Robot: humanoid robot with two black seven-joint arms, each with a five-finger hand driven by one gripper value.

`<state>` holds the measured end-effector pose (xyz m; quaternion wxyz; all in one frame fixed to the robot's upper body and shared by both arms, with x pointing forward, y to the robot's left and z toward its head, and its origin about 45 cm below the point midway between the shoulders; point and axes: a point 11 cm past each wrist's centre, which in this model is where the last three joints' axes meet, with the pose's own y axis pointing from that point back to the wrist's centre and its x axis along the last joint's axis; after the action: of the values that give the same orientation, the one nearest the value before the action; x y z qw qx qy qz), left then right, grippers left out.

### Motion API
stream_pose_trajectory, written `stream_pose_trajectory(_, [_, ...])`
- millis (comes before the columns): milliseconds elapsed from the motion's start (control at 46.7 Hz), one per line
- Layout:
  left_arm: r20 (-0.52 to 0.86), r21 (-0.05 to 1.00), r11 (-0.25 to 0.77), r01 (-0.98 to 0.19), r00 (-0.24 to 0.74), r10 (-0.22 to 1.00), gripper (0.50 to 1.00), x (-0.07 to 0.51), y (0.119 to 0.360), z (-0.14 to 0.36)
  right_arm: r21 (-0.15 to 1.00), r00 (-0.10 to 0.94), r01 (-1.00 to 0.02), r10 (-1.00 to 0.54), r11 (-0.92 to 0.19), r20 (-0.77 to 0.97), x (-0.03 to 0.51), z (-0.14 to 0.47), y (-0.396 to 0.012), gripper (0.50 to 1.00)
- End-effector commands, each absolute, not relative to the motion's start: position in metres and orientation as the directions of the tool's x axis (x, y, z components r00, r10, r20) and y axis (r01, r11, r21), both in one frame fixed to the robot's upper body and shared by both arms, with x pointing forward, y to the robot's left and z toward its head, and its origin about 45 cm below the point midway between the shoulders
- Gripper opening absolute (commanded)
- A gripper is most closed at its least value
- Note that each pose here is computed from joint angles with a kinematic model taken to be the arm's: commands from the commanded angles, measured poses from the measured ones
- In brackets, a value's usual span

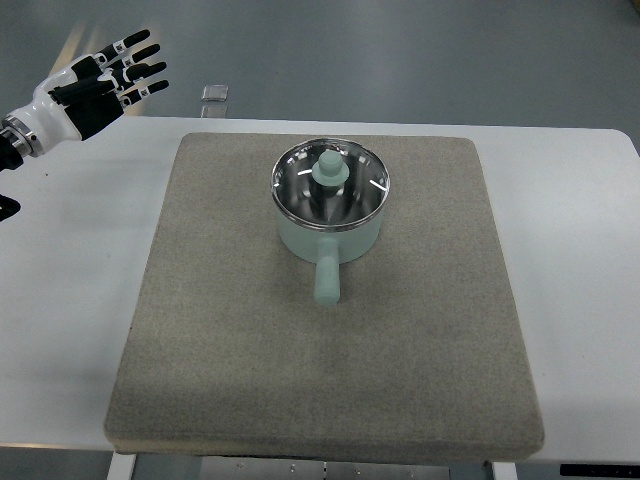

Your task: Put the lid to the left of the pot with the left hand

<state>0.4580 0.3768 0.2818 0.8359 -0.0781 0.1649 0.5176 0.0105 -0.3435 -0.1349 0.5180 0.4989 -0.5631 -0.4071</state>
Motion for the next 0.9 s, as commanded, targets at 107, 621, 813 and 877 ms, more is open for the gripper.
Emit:
stream_pose_trajectory(107, [-0.356,0.044,0.454,-0.890,0.411,0.839,0.996,0.4578,0.3758,0.2804,0.975,0.034,-0.140,-0.984,0.171,0.177,0.0105,-0.1349,-0.3435,0.921])
stream_pose_trajectory(621, [-0.363,0.038,0.463,-0.886,0.419,0.832,0.996,0.4591,0.3698,0.2797,0.975,0.034,-0.140,-0.984,0.171,0.177,0.0105,-0.1349,-0.3435,0.921])
stream_pose_trajectory(813, [-0.351,0.036,0.459,-0.888,0.419,0.837,0.996,0.4594,0.3723,0.2822,0.975,0.034,-0.140,-0.984,0.171,0.177,0.0105,-0.1349,-0.3435,0.921])
stream_pose_trajectory(877, [-0.344,0.037,0.456,-0.889,0.417,0.841,0.994,0.4592,0.3748,0.2837,0.975,0.034,-0.140,-0.984,0.171,0.177,0.0105,-0.1349,-0.3435,0.921])
